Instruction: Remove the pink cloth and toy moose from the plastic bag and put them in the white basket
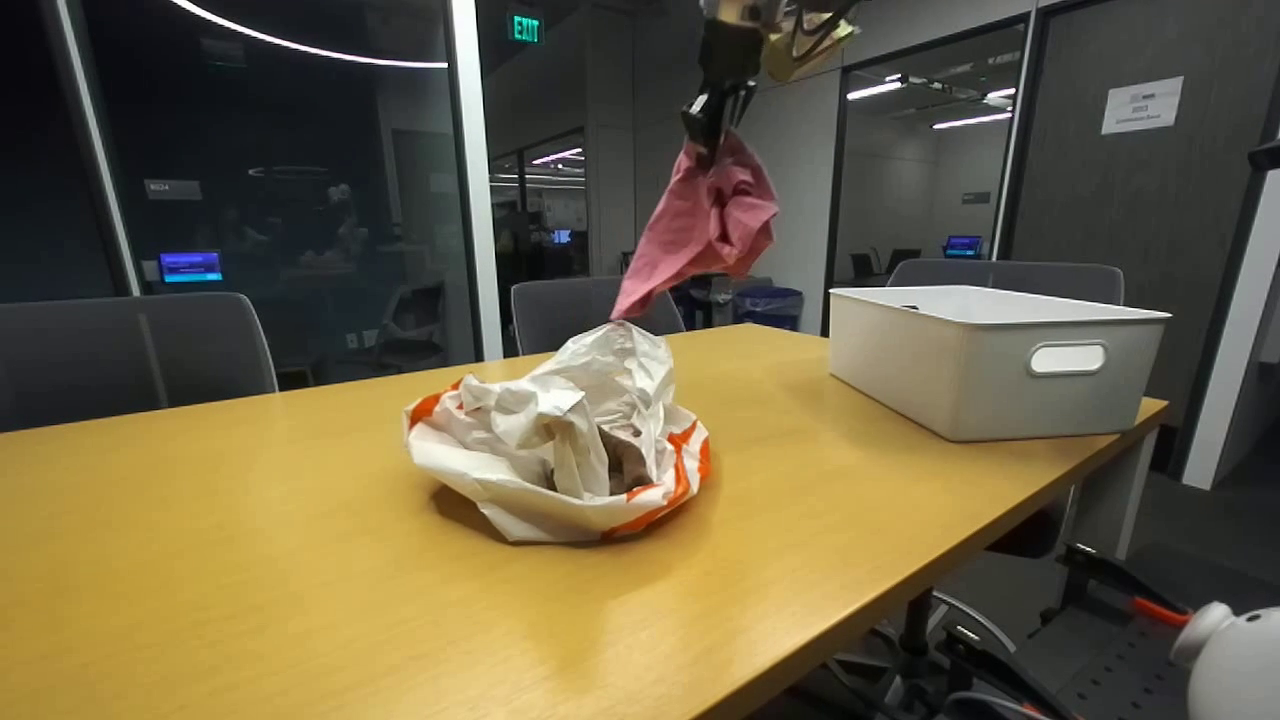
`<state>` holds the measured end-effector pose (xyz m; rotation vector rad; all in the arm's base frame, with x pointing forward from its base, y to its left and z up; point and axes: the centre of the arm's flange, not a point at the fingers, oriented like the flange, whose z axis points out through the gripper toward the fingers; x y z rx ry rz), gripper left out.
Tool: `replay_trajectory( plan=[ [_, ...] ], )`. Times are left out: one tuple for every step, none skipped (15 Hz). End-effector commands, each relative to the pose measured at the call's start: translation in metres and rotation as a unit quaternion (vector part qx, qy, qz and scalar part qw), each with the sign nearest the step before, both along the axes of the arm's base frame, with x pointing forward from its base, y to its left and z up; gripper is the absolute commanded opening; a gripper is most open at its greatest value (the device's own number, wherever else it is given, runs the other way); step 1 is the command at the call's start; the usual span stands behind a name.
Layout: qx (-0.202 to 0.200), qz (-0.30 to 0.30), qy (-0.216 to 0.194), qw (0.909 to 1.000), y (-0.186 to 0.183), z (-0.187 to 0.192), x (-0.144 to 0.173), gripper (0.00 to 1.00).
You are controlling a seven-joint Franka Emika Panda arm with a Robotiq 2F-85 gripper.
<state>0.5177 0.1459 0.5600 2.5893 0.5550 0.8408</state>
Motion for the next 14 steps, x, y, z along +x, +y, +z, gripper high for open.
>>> replay_trajectory(
  plan=[
    [-0.034, -0.090, -0.033, 0.9948, -0.070, 0.044, -0.023, 0.10],
    [-0.049, -0.115, -0.035, 0.9915, -0.091, 0.048, -0.030, 0.10],
    [-0.063, -0.142, -0.037, 0.9872, -0.109, 0.050, -0.036, 0.10],
    [-0.075, -0.170, -0.036, 0.9820, -0.128, 0.050, -0.045, 0.09],
    [-0.088, -0.197, -0.034, 0.9759, -0.145, 0.047, -0.052, 0.10],
    [-0.101, -0.223, -0.031, 0.9691, -0.161, 0.043, -0.061, 0.10],
    [-0.114, -0.249, -0.027, 0.9614, -0.176, 0.037, -0.070, 0.10],
    [-0.126, -0.276, -0.021, 0.9528, -0.188, 0.033, -0.079, 0.09],
    [-0.138, -0.302, -0.012, 0.9433, -0.200, 0.024, -0.090, 0.09],
    [-0.151, -0.328, -0.003, 0.9327, -0.209, 0.016, -0.096, 0.10],
    [-0.165, -0.352, 0.007, 0.9212, -0.217, 0.005, -0.104, 0.10],
    [-0.180, -0.376, 0.018, 0.9087, -0.224, -0.008, -0.111, 0.10],
    [-0.199, -0.396, 0.029, 0.8959, -0.229, -0.024, -0.117, 0.09],
    [-0.218, -0.415, 0.039, 0.8823, -0.234, -0.038, -0.122, 0.09]
  ],
)
